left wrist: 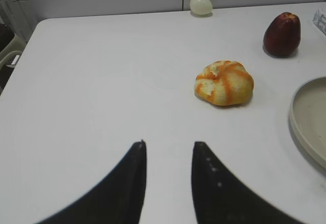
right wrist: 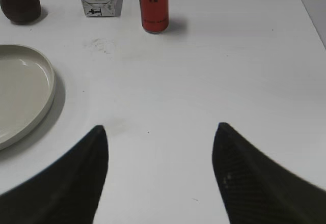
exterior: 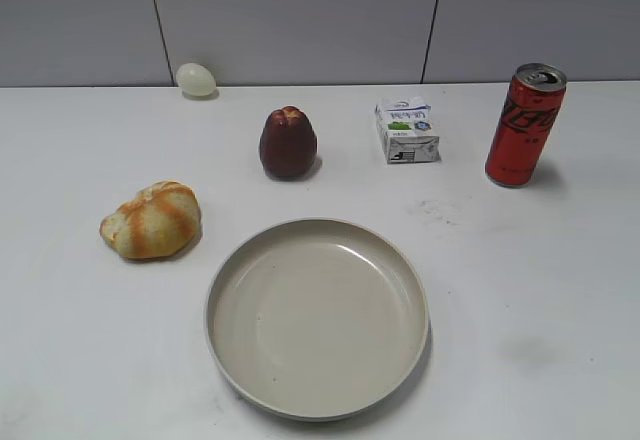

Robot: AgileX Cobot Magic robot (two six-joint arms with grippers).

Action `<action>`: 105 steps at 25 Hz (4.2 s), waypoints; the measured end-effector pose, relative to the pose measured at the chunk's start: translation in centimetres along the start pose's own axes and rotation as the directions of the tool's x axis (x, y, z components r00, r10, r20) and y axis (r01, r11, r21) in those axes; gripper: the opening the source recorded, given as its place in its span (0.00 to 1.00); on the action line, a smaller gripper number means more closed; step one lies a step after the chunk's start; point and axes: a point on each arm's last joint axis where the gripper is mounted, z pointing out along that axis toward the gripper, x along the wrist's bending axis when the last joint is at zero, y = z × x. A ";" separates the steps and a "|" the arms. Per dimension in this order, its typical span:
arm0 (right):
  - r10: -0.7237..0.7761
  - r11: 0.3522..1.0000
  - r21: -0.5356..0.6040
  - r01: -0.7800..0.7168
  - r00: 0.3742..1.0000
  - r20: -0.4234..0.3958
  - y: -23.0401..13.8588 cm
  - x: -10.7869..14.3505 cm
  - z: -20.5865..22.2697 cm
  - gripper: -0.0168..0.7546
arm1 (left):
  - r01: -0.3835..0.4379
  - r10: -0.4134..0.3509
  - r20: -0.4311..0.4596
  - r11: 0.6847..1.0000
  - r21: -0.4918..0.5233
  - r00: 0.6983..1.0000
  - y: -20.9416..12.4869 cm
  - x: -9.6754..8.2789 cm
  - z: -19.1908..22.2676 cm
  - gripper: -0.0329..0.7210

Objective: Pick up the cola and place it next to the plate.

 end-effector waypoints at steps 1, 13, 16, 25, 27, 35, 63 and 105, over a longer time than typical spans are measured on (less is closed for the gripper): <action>0.000 1.000 0.000 0.000 1.000 0.000 0.0 0.0 0.0 0.70 | 0.000 0.000 0.000 1.000 0.000 1.000 0.0 0.0 0.0 0.36; 0.001 1.000 0.007 -0.001 1.000 0.000 0.1 0.0 0.1 0.73 | 0.000 0.000 0.000 1.000 0.000 1.000 0.0 0.0 0.0 0.36; 0.004 0.999 0.045 -0.004 1.000 0.000 0.4 -0.1 0.7 0.83 | 0.000 0.000 0.000 1.000 0.000 1.000 0.0 0.0 0.0 0.36; 0.016 0.987 0.159 -0.016 1.000 0.003 3.9 -0.3 2.8 0.88 | 0.000 0.000 0.000 1.000 0.000 1.000 0.0 0.0 0.0 0.36; 0.020 0.981 0.192 -0.020 1.000 0.003 5.1 -0.3 3.4 0.88 | 0.000 0.000 0.000 1.000 0.000 1.000 0.0 0.0 0.0 0.36; 0.055 0.940 0.337 -0.056 0.998 0.014 10.3 -0.7 7.4 0.85 | 0.000 0.000 0.000 1.000 0.000 1.000 0.0 0.0 0.0 0.36; 0.062 0.819 0.574 -0.007 0.995 -0.075 23.1 0.1 31.3 0.82 | 0.000 0.000 0.000 1.000 0.000 1.000 0.0 0.0 0.0 0.36; 0.042 0.655 0.755 -0.041 0.999 0.018 15.4 0.3 44.2 0.71 | 0.000 0.000 0.000 1.000 0.000 1.000 0.0 0.0 0.0 0.36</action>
